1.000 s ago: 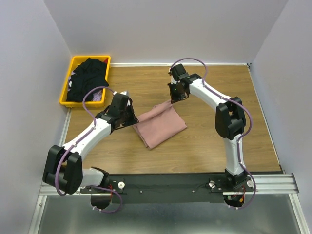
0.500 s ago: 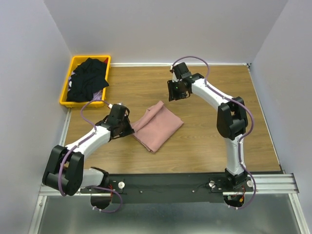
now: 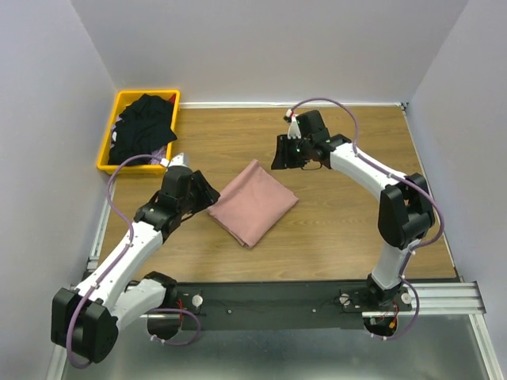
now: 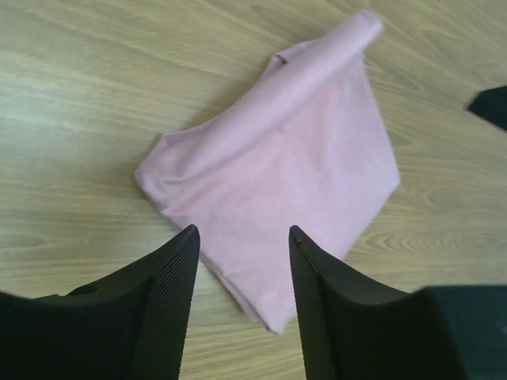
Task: Fold and stack the t-shirts
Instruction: Fold the tshirt
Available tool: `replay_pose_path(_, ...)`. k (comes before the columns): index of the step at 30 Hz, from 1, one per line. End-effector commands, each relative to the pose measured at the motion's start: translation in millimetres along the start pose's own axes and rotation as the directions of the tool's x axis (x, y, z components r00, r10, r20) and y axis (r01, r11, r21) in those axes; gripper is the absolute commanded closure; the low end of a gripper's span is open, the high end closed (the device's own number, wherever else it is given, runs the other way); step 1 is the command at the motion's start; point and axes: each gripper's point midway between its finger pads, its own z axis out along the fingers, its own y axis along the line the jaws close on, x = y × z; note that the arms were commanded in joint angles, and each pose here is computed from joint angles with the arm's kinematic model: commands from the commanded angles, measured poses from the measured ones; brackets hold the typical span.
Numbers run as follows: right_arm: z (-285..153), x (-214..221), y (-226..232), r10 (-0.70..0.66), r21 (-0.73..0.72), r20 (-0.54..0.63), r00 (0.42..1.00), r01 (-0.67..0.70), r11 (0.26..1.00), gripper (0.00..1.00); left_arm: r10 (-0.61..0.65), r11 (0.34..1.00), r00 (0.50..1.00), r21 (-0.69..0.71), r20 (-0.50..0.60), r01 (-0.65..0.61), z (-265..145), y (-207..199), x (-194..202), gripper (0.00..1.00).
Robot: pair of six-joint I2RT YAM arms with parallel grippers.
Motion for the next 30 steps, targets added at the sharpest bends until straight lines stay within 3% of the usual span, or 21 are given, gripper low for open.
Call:
replay_pose_path(1,7,14,21,0.049,-0.189,-0.021,0.999,-0.052,0.981,0.51,0.044,0.989,0.995,0.143,-0.094,-0.031,1,-36,15,0.48)
replay_pose_path(4,12,33,37,0.070,-0.308,-0.088,0.994,-0.094,0.947,0.51,0.043,0.984,0.986,0.180,-0.160,-0.013,16,-45,30,0.58)
replay_pose_path(9,19,62,33,0.120,-0.328,-0.138,0.983,-0.160,0.931,0.51,-0.046,0.972,0.971,0.213,-0.236,0.098,42,-43,52,0.77)
replay_pose_path(12,22,83,28,0.152,-0.325,-0.170,0.974,-0.201,0.924,0.51,-0.166,0.974,0.962,0.118,-0.215,0.195,58,-1,56,0.85)
replay_pose_path(18,27,109,12,0.226,-0.288,-0.197,0.954,-0.276,0.917,0.51,-0.284,0.957,0.942,-0.001,-0.181,0.289,69,66,56,0.87)
replay_pose_path(25,22,129,-3,0.345,-0.219,-0.187,0.920,-0.382,0.898,0.51,-0.219,0.976,0.953,-0.033,-0.210,0.217,103,71,39,0.87)
replay_pose_path(30,9,134,-2,0.432,-0.203,-0.143,0.891,-0.453,0.868,0.51,-0.153,0.987,0.963,0.018,-0.224,0.162,135,54,13,0.87)
